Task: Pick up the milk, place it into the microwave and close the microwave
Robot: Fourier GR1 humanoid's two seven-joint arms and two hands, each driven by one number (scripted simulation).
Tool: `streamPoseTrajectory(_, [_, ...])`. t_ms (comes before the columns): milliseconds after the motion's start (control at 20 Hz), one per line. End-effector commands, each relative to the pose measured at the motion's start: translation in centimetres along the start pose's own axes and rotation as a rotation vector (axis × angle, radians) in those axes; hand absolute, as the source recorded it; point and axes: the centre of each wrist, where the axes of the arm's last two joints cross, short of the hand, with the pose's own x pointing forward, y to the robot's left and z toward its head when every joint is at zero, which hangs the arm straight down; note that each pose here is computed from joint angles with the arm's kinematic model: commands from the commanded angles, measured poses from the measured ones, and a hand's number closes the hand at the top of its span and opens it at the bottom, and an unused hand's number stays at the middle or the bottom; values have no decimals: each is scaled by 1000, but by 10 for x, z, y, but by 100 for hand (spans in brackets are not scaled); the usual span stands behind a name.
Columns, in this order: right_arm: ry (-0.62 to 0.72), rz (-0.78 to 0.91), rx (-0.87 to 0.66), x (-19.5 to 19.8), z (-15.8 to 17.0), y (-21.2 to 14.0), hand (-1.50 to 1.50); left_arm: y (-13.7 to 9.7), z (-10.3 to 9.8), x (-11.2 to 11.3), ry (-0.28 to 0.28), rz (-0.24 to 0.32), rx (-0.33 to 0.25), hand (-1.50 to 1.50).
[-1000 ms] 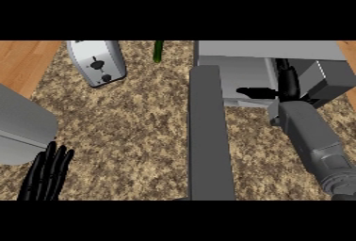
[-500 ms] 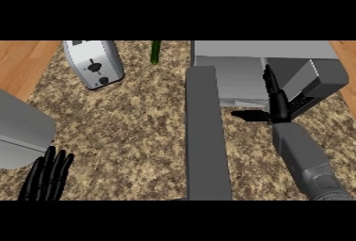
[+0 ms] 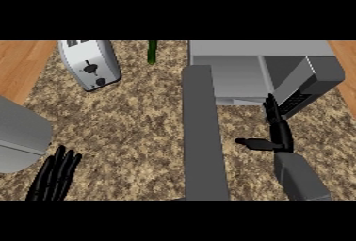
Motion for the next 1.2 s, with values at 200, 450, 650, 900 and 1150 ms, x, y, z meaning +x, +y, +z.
streamPoseTrajectory(200, [30, -166, 43, -40, 85, 6, -150, -16, -6, -20, 56, 76, -232, -150])
streamPoseTrajectory(450, [-24, -188, 52, -33, 96, -12, -150, -27, -25, -27, 19, 7, -262, 150])
streamPoseTrajectory(650, [-61, -211, 59, -30, 117, -30, -150, -40, -51, -41, 71, 44, -288, 150])
streamPoseTrajectory(900, [-35, -218, 51, -31, 168, -48, -150, -61, -70, -29, 64, -12, -365, 150])
streamPoseTrajectory(1150, [-53, -196, 44, -23, 189, -42, -150, -65, -91, -61, 104, -30, -532, 150])
